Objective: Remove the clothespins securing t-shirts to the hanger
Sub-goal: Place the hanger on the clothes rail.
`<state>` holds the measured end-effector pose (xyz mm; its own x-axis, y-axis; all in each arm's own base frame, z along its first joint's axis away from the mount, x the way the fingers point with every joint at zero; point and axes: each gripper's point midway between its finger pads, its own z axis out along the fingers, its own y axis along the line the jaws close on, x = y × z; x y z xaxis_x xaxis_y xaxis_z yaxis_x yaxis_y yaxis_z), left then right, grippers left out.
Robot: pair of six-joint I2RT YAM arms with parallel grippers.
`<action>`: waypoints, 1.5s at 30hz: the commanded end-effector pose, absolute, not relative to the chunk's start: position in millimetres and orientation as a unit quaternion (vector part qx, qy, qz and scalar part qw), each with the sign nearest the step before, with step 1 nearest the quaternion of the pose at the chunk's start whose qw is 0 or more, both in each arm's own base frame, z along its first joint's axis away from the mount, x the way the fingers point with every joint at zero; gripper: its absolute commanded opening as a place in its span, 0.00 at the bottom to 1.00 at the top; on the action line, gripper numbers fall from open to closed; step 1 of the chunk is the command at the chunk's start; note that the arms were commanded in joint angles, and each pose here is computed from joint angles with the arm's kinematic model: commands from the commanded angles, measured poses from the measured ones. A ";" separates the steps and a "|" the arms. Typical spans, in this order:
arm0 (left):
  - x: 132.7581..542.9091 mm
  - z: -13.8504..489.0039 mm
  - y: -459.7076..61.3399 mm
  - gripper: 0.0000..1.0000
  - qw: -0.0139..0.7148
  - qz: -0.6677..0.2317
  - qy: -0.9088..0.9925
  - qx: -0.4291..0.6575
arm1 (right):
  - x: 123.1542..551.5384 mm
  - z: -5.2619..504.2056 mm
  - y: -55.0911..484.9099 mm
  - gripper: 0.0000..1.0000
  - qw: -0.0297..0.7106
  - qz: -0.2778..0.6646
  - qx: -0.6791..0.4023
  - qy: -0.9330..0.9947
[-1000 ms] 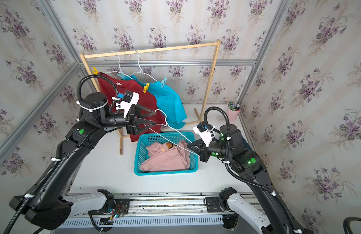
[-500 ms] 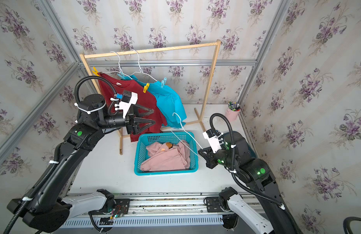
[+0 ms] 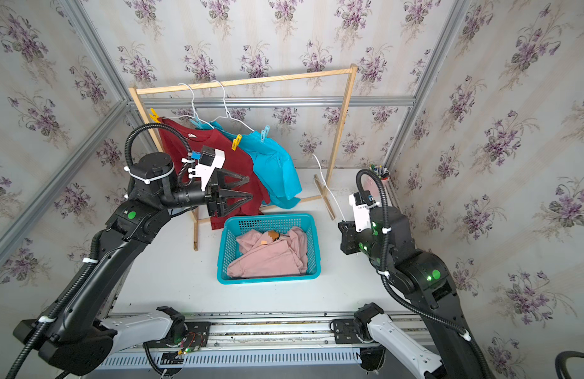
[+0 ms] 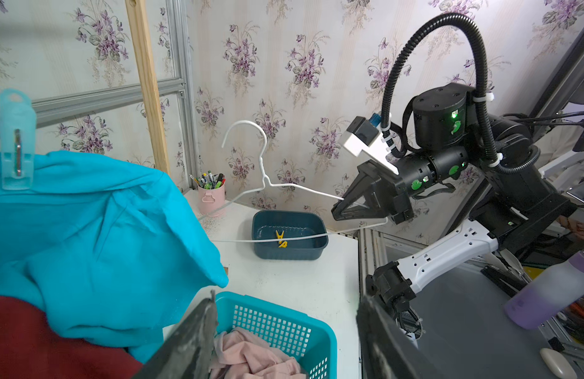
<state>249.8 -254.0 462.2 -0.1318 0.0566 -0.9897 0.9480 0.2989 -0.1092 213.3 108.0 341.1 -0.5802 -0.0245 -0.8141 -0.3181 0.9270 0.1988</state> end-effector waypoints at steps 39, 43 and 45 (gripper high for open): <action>302.6 408.9 -202.0 0.79 0.575 -0.251 0.723 0.289 | 437.2 446.0 129.2 0.00 0.589 0.207 -0.010 0.781; 301.3 409.6 -203.3 0.79 0.575 -0.255 0.721 0.291 | 441.9 434.3 127.5 0.00 0.576 0.208 -0.005 0.790; 301.0 410.0 -203.2 0.79 0.575 -0.255 0.720 0.292 | 441.3 432.0 128.5 0.00 0.572 0.211 -0.006 0.792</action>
